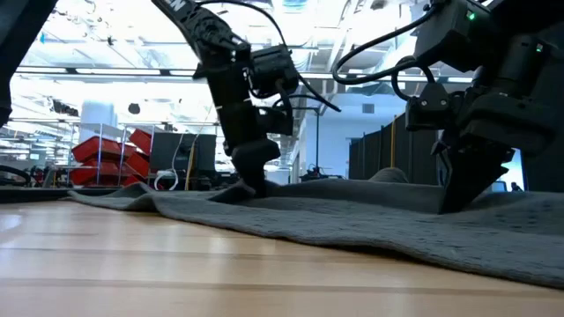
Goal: Roll towel
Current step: Fold the gray towel
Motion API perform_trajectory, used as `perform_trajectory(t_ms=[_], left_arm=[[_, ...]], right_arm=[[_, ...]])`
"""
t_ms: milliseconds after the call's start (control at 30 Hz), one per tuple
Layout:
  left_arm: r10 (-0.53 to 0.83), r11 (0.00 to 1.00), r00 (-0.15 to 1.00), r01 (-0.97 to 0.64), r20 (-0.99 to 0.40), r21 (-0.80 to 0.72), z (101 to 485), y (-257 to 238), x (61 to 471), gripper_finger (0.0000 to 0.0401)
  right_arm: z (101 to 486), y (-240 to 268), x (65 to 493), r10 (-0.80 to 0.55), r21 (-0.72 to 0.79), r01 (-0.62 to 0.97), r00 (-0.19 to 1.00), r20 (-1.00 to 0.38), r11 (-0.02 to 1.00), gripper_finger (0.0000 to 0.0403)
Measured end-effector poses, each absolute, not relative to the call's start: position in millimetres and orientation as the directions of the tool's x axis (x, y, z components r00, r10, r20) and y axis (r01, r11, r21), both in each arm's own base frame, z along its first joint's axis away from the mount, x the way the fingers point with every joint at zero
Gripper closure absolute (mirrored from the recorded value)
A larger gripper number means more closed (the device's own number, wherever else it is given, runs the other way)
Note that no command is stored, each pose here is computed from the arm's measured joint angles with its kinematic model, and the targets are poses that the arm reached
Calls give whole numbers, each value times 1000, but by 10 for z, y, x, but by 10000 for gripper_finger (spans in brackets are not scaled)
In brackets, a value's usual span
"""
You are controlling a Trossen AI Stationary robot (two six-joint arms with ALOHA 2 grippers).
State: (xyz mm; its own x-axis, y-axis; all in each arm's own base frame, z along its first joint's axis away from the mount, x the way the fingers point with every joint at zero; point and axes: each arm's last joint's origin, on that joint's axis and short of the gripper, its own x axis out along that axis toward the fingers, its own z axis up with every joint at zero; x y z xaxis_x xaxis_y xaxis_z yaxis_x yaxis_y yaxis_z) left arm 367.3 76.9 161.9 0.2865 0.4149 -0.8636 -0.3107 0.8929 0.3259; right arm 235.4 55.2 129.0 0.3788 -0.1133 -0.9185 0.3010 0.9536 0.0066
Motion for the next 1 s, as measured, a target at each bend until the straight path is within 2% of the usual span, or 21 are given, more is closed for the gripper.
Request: perform_trajectory(t_ms=[133, 367, 533, 633, 767, 1000], left_arm=[[500, 853, 267, -315, -824, 416, 1827, 864, 3688, 397], [384, 913, 284, -257, -878, 317, 1954, 974, 3664, 397], [352, 932, 226, -172, -908, 319, 1932, 967, 3601, 394], [394, 912, 130, -179, -910, 369, 1928, 1048, 3494, 393], [418, 892, 71, -221, -905, 395, 1943, 1182, 3404, 400], [440, 867, 85, -301, -894, 398, 1960, 1507, 3332, 400]], right_arm=[[1267, 596, 2323, -117, 5, 303, 382, -917, 953, 403], [1206, 673, 2227, -108, 13, 317, 362, -926, 948, 403], [1204, 685, 2218, -102, 17, 315, 356, -929, 949, 403], [1201, 714, 2190, -71, 36, 307, 333, -940, 951, 403], [1197, 789, 2149, -54, 44, 293, 317, -947, 955, 403], [1194, 927, 2073, -55, 35, 278, 309, -949, 960, 403]])
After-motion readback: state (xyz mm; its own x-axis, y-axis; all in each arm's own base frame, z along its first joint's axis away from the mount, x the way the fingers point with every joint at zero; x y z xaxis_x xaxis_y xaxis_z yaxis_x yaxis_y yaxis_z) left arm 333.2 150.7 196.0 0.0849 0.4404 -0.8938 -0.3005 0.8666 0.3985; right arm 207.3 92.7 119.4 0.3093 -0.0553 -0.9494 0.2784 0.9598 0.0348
